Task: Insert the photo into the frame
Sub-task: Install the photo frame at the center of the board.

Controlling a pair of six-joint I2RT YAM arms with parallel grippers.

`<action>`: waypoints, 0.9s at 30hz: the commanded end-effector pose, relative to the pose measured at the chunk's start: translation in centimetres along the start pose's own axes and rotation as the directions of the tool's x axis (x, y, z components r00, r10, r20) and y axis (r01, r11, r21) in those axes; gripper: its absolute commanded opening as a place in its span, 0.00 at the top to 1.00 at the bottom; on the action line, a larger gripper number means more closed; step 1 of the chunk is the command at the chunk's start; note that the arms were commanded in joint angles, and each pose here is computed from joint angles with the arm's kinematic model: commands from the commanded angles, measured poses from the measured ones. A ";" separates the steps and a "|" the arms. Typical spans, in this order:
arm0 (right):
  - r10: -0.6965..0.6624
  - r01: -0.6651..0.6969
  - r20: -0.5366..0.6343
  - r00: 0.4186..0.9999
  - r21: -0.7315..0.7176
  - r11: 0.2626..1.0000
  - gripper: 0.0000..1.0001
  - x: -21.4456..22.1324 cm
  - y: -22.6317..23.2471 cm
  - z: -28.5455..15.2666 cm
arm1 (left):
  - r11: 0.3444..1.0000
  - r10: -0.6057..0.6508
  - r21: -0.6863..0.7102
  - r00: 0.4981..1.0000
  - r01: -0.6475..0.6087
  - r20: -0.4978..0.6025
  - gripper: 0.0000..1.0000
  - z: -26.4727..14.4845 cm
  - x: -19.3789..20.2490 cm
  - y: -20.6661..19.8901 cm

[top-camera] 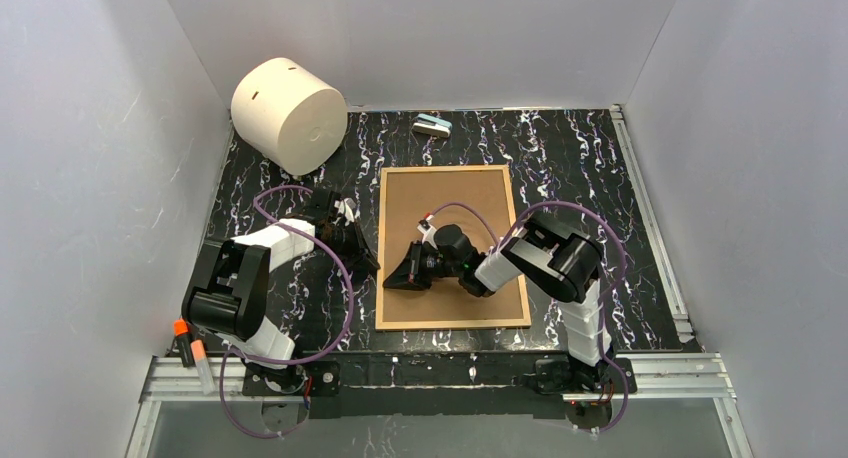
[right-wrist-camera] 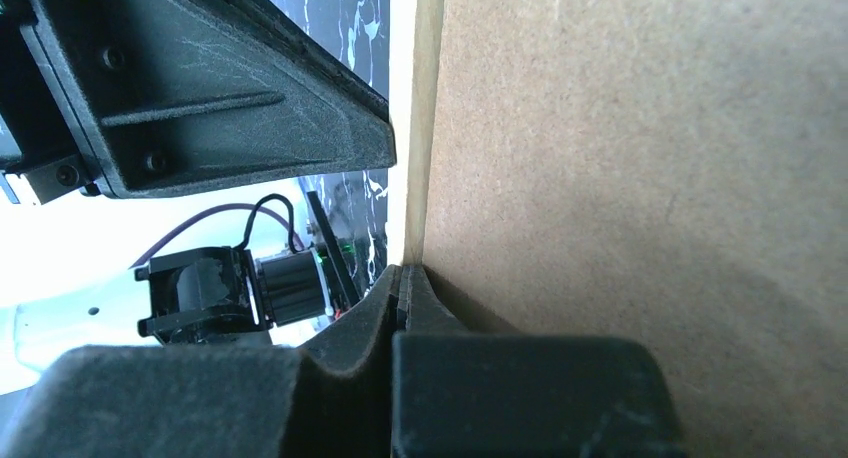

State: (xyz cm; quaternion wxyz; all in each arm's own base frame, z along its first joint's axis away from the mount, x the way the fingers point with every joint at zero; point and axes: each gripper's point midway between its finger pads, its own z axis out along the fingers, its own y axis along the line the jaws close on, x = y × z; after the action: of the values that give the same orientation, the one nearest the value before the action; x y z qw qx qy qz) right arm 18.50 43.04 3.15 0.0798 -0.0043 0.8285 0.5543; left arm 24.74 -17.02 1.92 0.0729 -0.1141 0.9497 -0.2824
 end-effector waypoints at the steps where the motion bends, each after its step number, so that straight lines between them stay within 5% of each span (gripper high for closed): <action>1: -0.016 0.018 0.031 0.999 -0.081 0.997 0.97 -0.7 1.5 0.1 | 0.970 -0.039 -0.241 0.993 0.011 -0.108 0.99 1.7 4.2 6.3; 27: -0.001 0.000 0.028 1.000 0.014 1.000 0.96 -1.2 0.0 0.7 | 0.970 -0.042 -0.242 0.993 0.013 -0.113 0.99 1.7 4.3 6.3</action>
State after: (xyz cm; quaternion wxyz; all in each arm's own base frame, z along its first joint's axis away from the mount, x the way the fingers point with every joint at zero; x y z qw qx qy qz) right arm 18.59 43.13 3.54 0.0782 0.0012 0.8197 0.5674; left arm 24.73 -17.02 1.93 0.0725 -0.1144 0.9495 -0.2829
